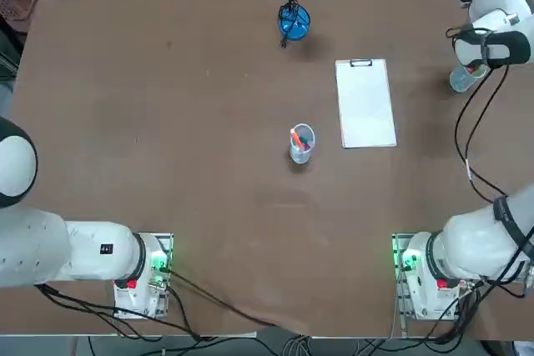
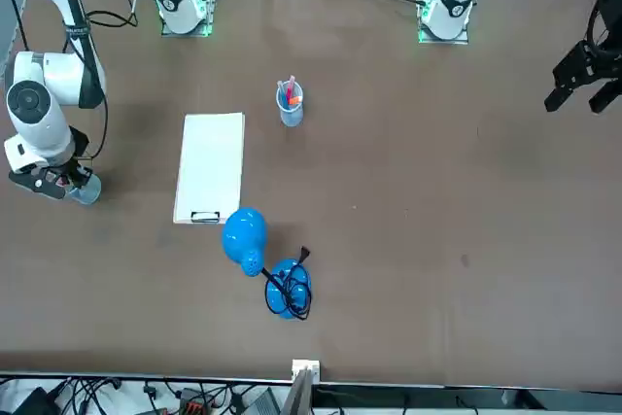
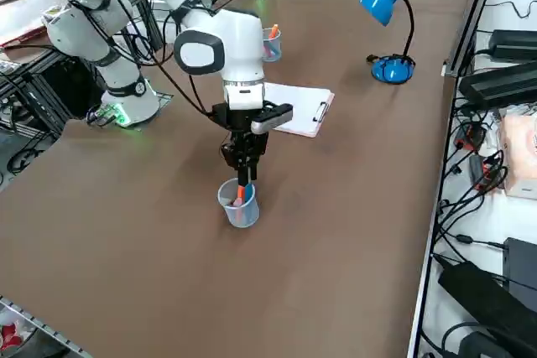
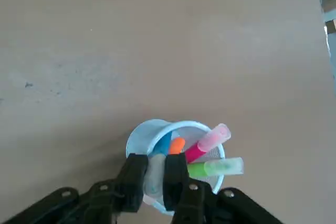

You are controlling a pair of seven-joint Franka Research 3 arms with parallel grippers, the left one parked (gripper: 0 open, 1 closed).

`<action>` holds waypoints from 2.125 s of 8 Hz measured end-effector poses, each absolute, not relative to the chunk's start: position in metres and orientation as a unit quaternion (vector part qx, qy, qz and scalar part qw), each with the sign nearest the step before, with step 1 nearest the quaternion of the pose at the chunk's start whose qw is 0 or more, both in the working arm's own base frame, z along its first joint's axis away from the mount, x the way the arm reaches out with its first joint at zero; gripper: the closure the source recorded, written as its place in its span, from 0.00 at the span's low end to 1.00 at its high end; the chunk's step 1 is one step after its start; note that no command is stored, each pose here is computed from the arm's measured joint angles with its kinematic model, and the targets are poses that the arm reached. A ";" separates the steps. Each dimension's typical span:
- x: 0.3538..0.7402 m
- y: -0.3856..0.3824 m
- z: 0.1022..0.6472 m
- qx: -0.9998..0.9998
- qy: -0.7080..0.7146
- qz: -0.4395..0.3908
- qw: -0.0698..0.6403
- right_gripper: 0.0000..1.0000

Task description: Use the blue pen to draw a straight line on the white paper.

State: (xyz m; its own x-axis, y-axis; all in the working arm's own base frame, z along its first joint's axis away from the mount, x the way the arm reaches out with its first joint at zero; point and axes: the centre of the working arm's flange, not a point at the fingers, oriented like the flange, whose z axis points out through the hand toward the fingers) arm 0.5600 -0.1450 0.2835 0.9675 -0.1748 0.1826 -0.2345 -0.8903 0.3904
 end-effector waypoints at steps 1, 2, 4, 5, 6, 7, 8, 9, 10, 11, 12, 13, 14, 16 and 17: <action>0.561 -0.145 0.285 0.969 -0.106 0.073 0.209 0.84; 0.563 -0.146 0.289 0.969 -0.106 0.078 0.210 0.84; 0.567 -0.147 0.307 0.967 -0.110 0.093 0.211 0.84; 0.567 -0.147 0.318 0.966 -0.112 0.099 0.212 0.84; 0.567 -0.147 0.328 0.964 -0.115 0.102 0.215 0.84; 0.565 -0.147 0.339 0.963 -0.119 0.102 0.219 0.84; 0.563 -0.147 0.350 0.962 -0.124 0.099 0.224 0.84; 0.561 -0.145 0.364 0.960 -0.129 0.093 0.232 0.84; 0.560 -0.141 0.381 0.957 -0.135 0.084 0.242 0.84; 0.561 -0.130 0.402 0.956 -0.144 0.076 0.243 0.84; 0.563 -0.113 0.424 0.957 -0.159 0.066 0.234 0.84; 0.563 -0.095 0.444 0.960 -0.165 0.049 0.223 0.84; 0.561 -0.079 0.462 0.965 -0.165 0.032 0.203 0.84; 0.550 -0.063 0.490 0.978 -0.149 -0.004 0.145 0.84; 0.541 -0.055 0.499 0.983 -0.138 -0.020 0.117 0.84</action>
